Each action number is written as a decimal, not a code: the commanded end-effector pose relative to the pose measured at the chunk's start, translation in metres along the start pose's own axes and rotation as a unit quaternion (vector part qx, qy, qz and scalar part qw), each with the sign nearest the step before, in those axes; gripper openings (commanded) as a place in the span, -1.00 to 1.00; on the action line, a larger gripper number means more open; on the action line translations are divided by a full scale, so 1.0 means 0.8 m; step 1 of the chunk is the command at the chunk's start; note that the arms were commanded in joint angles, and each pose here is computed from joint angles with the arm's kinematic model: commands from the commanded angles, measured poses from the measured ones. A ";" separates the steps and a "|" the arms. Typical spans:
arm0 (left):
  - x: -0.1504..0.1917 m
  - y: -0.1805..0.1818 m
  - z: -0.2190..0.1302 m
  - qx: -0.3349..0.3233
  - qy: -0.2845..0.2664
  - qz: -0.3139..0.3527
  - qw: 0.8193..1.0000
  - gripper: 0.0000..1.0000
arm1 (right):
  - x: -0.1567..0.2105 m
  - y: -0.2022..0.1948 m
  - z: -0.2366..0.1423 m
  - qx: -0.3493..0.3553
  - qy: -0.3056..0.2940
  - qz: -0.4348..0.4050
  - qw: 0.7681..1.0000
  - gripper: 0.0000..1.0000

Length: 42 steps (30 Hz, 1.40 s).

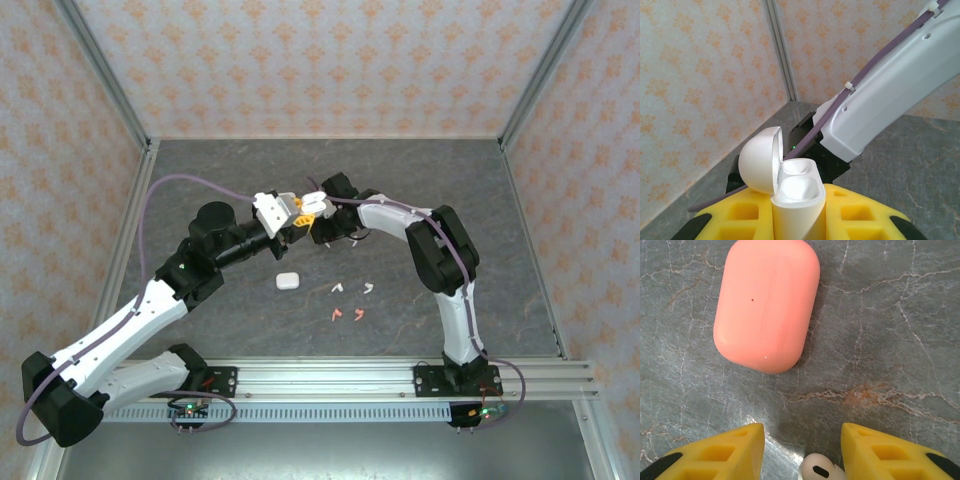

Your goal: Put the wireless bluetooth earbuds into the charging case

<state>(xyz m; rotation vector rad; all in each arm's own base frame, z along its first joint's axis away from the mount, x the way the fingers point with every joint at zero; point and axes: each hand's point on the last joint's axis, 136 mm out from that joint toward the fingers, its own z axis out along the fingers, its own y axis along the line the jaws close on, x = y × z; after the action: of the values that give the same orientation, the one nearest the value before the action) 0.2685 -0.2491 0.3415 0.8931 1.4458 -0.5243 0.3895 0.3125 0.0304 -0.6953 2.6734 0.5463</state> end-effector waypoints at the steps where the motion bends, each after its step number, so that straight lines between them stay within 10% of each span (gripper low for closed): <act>1: -0.006 0.000 -0.005 -0.007 -0.003 -0.005 1.000 -1.00 | 0.021 -0.001 0.003 0.008 0.034 -0.010 0.999 -0.16; 28: -0.010 0.003 0.001 -0.008 -0.001 -0.006 1.000 -1.00 | 0.045 -0.002 -0.018 0.016 0.041 -0.021 0.999 -0.58; 42: -0.011 -0.002 0.004 -0.001 -0.042 -0.037 0.998 -1.00 | -0.013 0.022 -0.194 0.036 -0.195 0.004 0.980 -0.62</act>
<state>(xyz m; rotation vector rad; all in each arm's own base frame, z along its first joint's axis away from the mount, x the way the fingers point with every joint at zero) 0.2716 -0.2503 0.3349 0.8525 1.4713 -0.5600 0.3514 0.2700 0.1311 -0.6079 2.4553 0.5137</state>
